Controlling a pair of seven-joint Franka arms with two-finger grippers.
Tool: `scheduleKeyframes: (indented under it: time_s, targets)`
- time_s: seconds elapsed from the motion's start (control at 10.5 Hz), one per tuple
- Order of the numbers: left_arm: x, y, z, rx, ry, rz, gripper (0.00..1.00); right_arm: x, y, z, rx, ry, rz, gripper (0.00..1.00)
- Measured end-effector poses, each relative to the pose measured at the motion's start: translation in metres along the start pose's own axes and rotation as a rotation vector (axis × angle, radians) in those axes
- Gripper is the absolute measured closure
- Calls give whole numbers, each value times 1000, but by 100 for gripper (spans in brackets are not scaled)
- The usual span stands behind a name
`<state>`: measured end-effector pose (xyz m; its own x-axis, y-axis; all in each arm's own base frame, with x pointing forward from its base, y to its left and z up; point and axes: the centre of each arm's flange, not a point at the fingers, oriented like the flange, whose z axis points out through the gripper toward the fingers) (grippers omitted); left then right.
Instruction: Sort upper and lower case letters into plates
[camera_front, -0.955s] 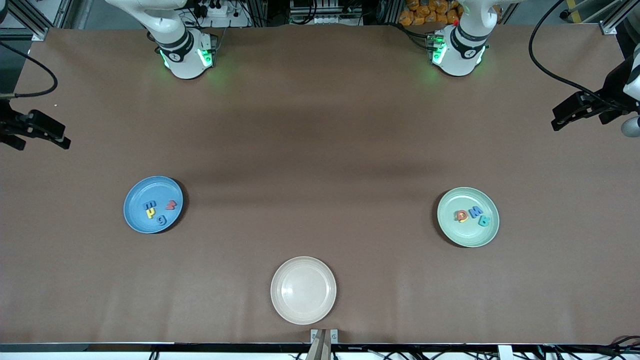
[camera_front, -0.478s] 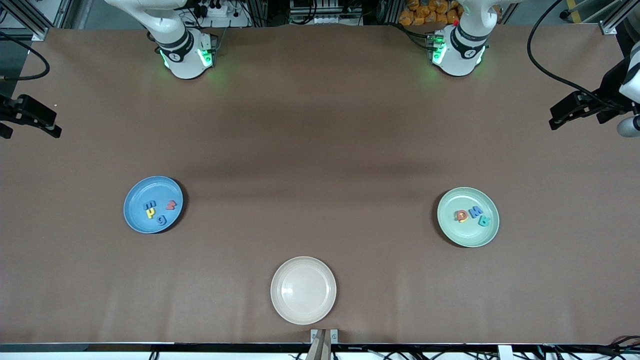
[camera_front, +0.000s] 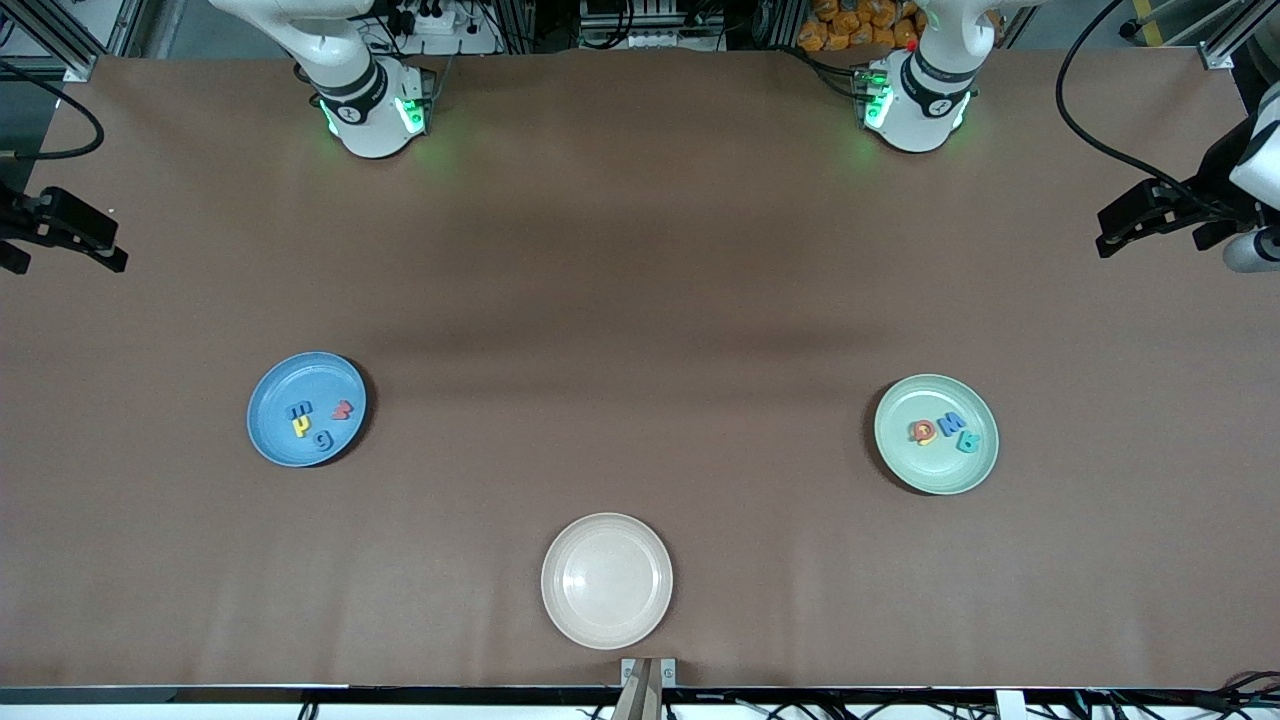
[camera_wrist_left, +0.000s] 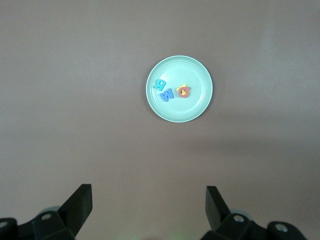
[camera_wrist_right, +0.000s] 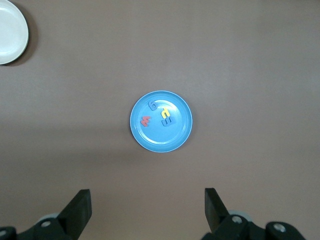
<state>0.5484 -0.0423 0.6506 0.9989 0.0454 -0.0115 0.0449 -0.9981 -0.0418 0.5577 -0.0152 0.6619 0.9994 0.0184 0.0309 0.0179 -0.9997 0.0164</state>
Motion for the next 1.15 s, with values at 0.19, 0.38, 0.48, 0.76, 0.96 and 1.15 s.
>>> scheduleKeyframes:
  time_s: [0.19, 0.38, 0.48, 0.76, 0.96, 1.15]
  targets:
    - [0, -1, 0, 0, 0, 6, 0, 0, -4, 0, 0, 0, -6, 0]
    - [0, -2, 0, 0, 1, 4, 0, 1, -5, 0, -2, 1, -9, 0]
    - [0, -3, -1, 0, 1, 4, 0, 1, -5, 0, -3, 2, -8, 0]
    - [0, -3, -1, 0, 3, 4, 0, 1, -3, 0, -5, 2, -5, 0]
    - [0, -3, -2, -1, 4, 3, 0, 1, -4, 0, -5, 2, -5, 0]
    - [0, -4, -2, -1, 5, 2, 0, 1, -4, 0, -5, 2, -5, 0]
